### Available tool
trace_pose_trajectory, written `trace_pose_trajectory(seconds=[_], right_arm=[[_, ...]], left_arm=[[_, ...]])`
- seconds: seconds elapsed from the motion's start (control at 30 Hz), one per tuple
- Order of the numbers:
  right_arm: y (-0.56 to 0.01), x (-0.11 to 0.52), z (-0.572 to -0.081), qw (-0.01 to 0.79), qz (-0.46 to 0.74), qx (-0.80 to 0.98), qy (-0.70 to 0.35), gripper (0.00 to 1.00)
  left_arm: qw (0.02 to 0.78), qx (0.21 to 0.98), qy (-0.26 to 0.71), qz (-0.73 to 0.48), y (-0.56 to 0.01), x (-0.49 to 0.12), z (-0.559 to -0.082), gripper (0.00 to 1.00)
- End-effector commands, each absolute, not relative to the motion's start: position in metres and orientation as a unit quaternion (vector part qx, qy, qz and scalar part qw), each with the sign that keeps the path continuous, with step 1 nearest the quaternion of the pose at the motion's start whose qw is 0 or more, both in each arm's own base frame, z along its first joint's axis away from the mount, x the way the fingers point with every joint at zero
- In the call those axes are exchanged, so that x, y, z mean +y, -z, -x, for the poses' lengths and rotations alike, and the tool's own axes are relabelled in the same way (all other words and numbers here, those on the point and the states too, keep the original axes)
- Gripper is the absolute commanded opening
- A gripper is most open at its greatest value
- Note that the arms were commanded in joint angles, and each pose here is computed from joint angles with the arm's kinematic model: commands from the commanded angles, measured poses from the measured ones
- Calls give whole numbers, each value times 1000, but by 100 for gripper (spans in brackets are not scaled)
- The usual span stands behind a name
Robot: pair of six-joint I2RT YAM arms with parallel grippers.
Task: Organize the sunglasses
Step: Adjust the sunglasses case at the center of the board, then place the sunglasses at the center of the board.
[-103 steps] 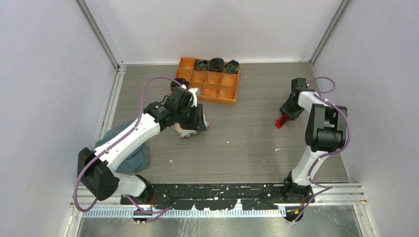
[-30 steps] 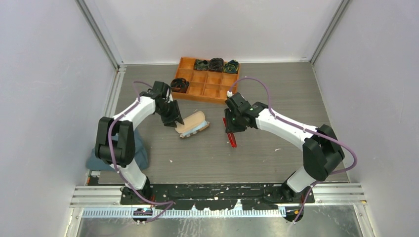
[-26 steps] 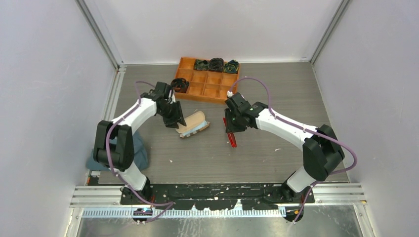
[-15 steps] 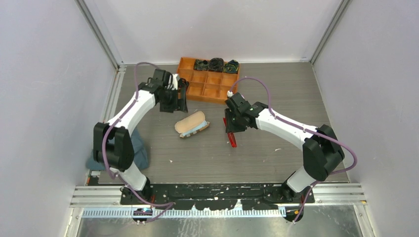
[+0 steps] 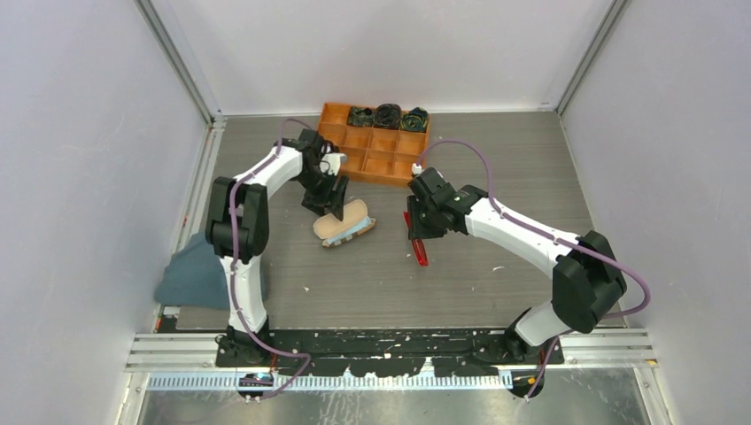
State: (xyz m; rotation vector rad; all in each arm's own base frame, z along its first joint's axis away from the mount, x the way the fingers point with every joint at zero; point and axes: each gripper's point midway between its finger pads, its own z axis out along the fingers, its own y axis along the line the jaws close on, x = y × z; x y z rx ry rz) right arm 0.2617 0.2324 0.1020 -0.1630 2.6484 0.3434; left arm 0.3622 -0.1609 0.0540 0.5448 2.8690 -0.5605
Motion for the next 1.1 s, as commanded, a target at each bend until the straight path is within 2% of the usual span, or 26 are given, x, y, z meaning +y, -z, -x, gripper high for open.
trace_pose_trajectory(seconds=[0.0,0.17,0.37,0.53,0.77,1.07], right_arm=[[-113,229,-261,249,52,959,-127,37],[-113,232,-264,247,44,959,-130,37],[-130,237,-275,270,2,952,-143,37],[-134,254,-280,259,-28,951,-170,37],[-130,282,-293,257,-47,951,-164,37],[-119,304,-313,259,27,954,-146,37]], left_arm=[[72,950,242,-184,-73,-179,-352,63],[84,942,281,-165,-94,-194,-334,62],[75,946,295,-112,-91,-210,-311,59],[74,942,311,-106,-91,-228,-295,59],[84,938,320,-100,-89,-234,-300,59],[108,941,304,-99,-95,-227,-311,60]])
